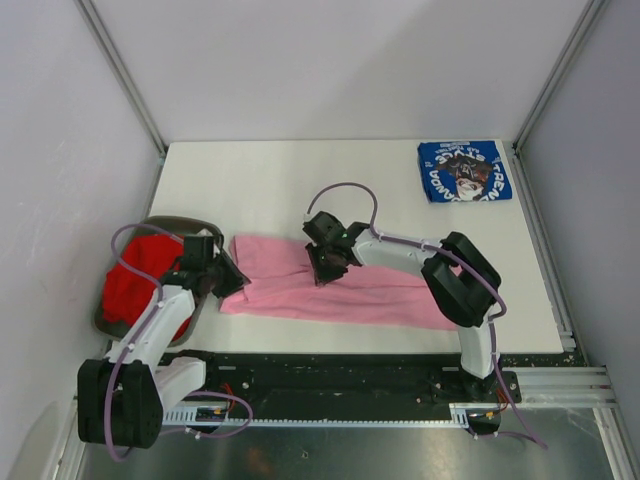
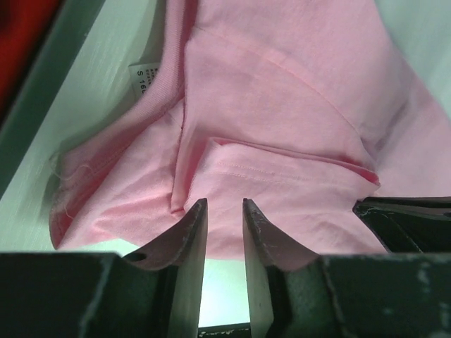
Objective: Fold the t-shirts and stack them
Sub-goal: Fold the other side of the tshirt into a rectangle
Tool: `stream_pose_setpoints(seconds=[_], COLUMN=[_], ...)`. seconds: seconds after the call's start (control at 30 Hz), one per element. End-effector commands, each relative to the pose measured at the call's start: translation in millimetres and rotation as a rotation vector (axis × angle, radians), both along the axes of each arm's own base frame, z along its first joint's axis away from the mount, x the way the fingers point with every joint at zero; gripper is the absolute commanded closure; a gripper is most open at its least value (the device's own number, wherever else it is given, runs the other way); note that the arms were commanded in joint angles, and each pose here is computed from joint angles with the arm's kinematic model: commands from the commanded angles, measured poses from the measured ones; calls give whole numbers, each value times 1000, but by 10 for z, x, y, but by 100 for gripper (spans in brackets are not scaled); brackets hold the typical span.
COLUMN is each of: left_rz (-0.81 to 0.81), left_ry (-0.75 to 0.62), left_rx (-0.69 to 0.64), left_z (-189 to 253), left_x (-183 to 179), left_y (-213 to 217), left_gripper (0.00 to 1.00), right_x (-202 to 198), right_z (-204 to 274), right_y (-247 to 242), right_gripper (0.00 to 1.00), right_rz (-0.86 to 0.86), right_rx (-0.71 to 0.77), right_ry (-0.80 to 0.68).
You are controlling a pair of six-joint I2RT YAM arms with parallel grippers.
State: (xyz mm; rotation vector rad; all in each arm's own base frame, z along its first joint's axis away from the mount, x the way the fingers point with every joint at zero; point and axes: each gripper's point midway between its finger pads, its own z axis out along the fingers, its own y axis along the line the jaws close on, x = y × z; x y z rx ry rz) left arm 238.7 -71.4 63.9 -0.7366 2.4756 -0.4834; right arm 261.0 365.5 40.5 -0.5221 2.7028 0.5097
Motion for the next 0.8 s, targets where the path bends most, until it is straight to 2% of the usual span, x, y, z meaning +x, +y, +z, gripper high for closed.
stream_pose_setpoints(seconds=[0.0,0.27,0.47,0.77], left_rz=[-35,-35,26,159], left_ry=[-33,-27,-2,91], left_rx=[-7,20,53,127], left_z=[140,136,23,-273], left_x=[98,111,63,3], left_y=[-84,-170,-111,85], left_gripper=[70,72,78,83], right_x=[9,165,215,143], right_z=[50,536,822,593], right_y=[-91,-108,54,387], right_gripper=[73,72,77,79], right_rz=[-35,-101,-102,-13], right_rx=[-49,10,109,182], right_ry=[-44,-170,-232,-179])
